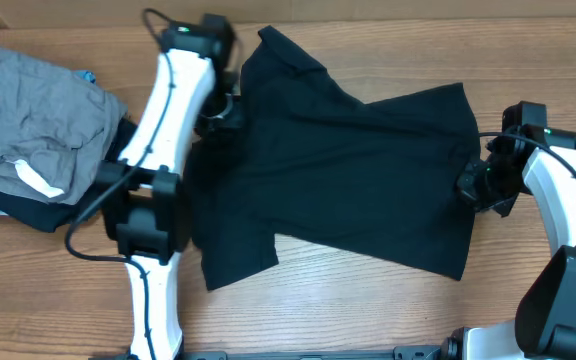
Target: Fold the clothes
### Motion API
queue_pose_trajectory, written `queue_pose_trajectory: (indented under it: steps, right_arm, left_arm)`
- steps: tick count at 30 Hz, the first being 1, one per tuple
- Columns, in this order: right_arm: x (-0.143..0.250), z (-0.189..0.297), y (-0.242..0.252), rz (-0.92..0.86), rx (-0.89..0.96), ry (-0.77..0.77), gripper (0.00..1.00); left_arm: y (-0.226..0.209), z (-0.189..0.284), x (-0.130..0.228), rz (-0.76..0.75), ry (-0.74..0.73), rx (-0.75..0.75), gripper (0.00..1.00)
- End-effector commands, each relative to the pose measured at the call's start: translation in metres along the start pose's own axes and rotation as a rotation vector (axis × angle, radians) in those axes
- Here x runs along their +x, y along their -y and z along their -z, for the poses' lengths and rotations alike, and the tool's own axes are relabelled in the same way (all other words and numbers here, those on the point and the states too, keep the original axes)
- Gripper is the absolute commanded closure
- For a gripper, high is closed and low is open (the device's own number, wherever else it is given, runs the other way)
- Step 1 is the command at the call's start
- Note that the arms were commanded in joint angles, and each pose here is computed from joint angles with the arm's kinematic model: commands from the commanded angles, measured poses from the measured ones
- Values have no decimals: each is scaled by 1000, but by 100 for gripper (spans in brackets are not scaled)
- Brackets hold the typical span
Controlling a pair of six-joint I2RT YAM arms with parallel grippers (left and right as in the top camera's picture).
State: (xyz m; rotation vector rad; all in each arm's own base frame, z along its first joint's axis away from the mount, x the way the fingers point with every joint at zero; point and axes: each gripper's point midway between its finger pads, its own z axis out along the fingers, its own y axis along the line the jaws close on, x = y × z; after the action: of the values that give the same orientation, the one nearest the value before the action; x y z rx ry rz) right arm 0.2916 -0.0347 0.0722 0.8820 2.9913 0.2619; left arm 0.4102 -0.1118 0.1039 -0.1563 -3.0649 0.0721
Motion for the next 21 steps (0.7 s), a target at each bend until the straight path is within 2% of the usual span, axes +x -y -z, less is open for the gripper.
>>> queue_pose_trajectory:
  steps: [1,6,13,21]
  right_arm:
    - [15,-21,2,-4,-19,-42,96]
    - [23,-46,10,-22,-15,-36,96]
    - [22,-60,21,-19,20,0,96]
    - [22,-82,34,-28,78,-9,96]
  left_arm:
    - [35,-10,29,-103,-87,2,96]
    - [67,-33,65,-174,-214,16,96]
    - [84,-43,100,-245,-319,-24,96]
    - [93,-47,113,-289,-348,-50,96]
